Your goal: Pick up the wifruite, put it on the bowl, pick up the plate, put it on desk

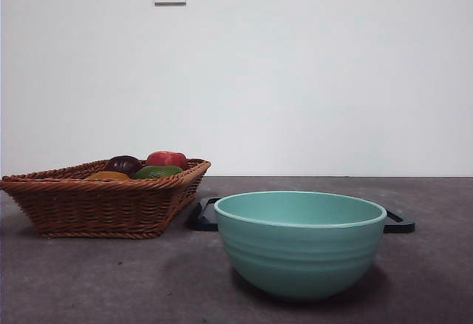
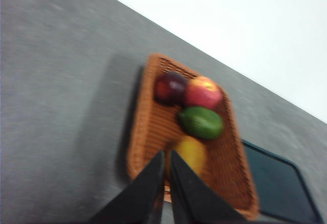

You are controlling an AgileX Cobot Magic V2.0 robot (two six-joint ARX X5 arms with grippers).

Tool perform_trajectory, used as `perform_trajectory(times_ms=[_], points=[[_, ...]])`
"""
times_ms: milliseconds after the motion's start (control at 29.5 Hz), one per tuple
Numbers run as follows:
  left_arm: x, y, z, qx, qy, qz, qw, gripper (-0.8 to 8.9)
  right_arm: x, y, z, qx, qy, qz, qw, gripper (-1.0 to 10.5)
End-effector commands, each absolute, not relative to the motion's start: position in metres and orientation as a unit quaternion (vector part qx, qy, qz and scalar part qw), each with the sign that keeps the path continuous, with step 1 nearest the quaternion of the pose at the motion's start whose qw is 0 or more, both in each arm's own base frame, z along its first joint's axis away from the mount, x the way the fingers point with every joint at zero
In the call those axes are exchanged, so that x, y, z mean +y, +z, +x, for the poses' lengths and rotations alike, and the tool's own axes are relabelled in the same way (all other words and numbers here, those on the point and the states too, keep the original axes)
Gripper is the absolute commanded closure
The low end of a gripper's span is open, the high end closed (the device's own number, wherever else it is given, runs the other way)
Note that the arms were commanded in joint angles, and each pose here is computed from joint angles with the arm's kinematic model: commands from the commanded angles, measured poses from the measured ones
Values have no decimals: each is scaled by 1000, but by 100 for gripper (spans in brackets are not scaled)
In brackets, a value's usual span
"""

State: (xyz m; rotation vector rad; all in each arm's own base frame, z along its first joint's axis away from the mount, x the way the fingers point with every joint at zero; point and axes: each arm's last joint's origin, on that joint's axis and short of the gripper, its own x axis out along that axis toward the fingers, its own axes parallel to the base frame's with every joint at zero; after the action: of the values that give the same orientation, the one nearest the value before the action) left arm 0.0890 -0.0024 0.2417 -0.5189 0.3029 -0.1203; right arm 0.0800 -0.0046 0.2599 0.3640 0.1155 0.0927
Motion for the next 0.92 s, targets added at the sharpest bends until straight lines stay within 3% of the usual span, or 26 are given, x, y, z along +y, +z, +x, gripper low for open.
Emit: perform_trajectory(times_ms=[34, 441, 713, 917], points=[[-3, 268, 92, 158, -81, -220, 959, 798, -3, 287, 80, 82, 69, 151, 983, 940], [-13, 336, 121, 272, -207, -139, 929, 798, 7, 350, 102, 235, 178, 106, 950, 940], [-29, 358, 128, 338, -279, -79, 895, 798, 23, 360, 106, 326, 253, 57, 909, 940], [-37, 353, 120, 380, -316, -51, 868, 798, 38, 351, 98, 394, 319, 20, 862, 940]])
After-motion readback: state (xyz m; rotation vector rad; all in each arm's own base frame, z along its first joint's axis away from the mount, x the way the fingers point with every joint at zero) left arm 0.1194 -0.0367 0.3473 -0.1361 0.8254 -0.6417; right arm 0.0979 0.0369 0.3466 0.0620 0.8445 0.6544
